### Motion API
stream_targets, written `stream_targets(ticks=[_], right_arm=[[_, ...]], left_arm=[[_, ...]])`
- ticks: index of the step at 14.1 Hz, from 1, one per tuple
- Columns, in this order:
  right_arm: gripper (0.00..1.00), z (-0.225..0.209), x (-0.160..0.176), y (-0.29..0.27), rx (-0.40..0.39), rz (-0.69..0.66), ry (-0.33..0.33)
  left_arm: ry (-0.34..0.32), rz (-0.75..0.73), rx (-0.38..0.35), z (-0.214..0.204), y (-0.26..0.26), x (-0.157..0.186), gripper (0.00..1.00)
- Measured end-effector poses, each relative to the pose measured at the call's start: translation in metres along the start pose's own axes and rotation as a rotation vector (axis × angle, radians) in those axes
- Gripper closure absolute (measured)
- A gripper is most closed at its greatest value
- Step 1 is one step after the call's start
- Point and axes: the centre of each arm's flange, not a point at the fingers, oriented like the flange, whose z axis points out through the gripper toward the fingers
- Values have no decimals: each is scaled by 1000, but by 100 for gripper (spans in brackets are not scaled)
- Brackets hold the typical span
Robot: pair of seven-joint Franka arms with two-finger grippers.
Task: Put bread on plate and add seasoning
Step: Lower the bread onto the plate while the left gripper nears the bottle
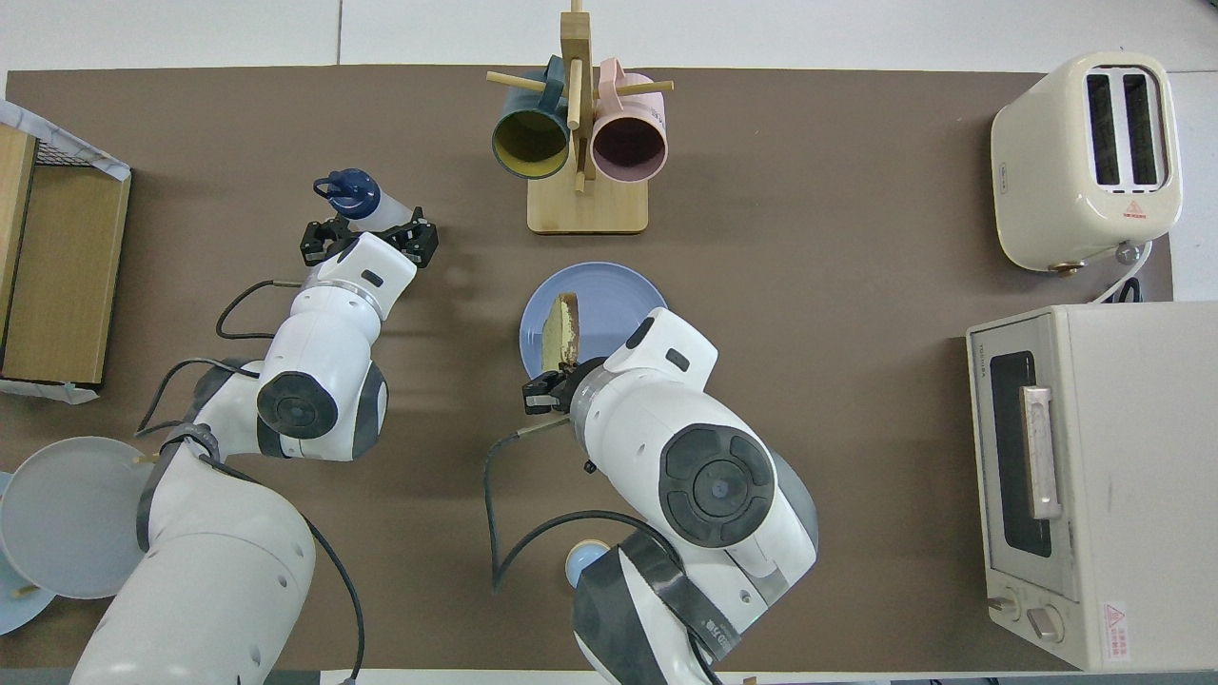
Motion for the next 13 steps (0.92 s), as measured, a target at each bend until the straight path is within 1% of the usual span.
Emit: stream_targets(ticks=[4,5,6,7,10,11,12,13], right_arm=[[93,-1,10,16,-7,-8,15],[93,0,12,19,-7,-6,20],[93,1,13,21,-7,-8,26],[93,2,14,25,-5,-11,36],[93,14,14,31,-4,-12,47],[93,16,13,31,-4,-12,47],[93,17,13,31,-4,-12,47],[93,18,13,30,-3,-9,46]], left_arm=[[2,-11,5,2,-2,-1,0],[5,-16,5,2,-3,0,4],[8,-22,6,2,-4,1,4],[10,-27,6,2,-4,1,7],[15,-35,5,2,-4,3,7],[16,-37,5,2,-4,3,8],[17,-39,5,2,-4,3,11],[17,-40,6,2,-5,3,25]])
